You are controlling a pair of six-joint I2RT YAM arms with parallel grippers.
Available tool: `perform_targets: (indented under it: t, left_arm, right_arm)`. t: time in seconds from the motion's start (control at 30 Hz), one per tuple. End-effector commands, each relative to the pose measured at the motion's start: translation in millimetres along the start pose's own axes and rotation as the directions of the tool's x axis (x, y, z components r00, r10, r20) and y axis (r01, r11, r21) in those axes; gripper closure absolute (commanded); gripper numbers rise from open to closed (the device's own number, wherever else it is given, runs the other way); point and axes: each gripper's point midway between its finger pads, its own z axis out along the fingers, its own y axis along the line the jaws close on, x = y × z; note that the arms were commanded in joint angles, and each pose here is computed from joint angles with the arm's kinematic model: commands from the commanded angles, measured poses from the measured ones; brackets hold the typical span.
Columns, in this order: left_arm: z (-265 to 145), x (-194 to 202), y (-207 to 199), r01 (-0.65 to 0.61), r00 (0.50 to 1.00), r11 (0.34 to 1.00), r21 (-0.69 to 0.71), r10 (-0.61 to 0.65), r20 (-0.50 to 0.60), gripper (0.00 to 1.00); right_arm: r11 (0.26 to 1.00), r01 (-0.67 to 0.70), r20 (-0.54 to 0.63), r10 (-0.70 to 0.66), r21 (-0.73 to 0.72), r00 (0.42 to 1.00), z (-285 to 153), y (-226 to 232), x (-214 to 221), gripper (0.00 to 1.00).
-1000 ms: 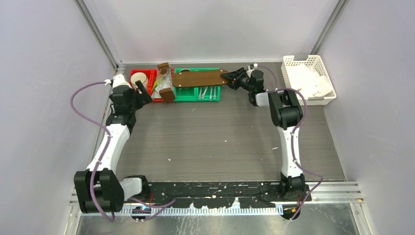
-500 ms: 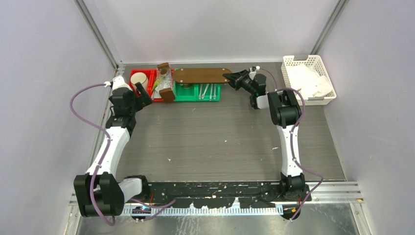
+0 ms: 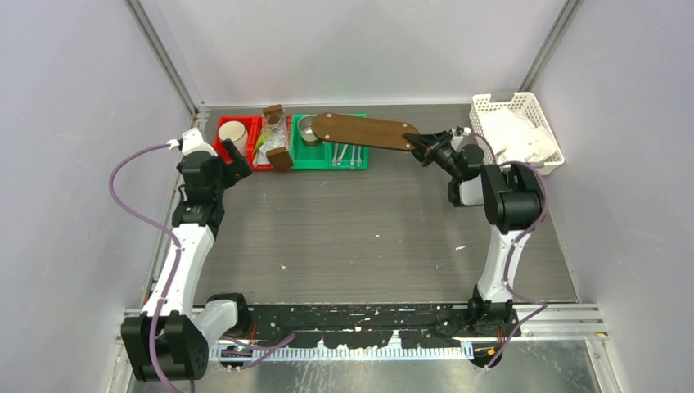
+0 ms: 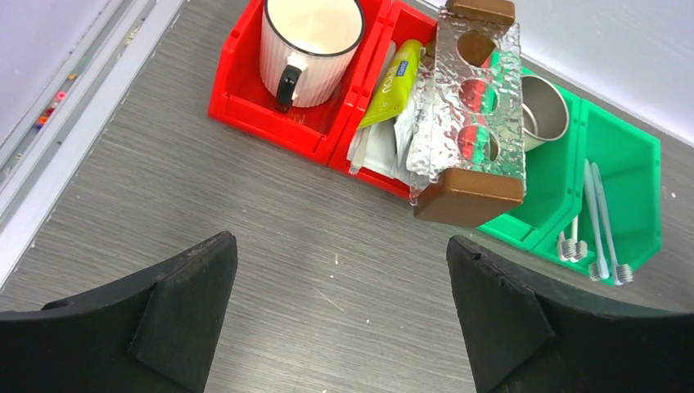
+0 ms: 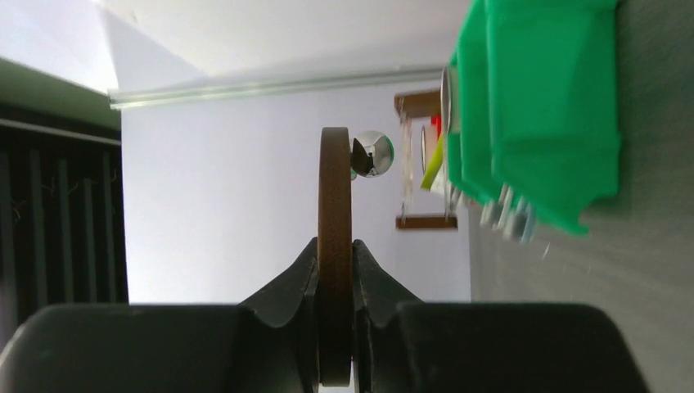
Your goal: Prepare toiletry sets of a toothbrush and toothpaste on the tray
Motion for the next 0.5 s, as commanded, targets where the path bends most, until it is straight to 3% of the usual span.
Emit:
perform_targets:
  t: [0.0, 0.27, 0.47]
  left_arm:
    - [-16.7, -12.7, -5.0, 0.012, 0.999, 1.000, 0.027, -0.013, 0.040, 0.00]
    - [-38.3, -21.6, -10.6, 0.013, 0.998, 0.998, 0.063, -0.017, 0.062, 0.00]
    - [-44.2, -20.1, -14.1, 0.012, 0.998, 0.996, 0.087, -0.016, 0.054, 0.00]
  right_arm:
    - [0.995, 0.081, -0.080, -0.085, -0.050, 0.993, -35.2, 30.3, 55.4, 0.99]
    - [0.965, 0.141, 0.068, -0.160, 0.223, 0.985, -124.6, -51.6, 98.3, 0.99]
    - [0.928, 0.163, 0.138, -0.220, 0.334, 0.966, -155.2, -84.8, 112.1, 0.99]
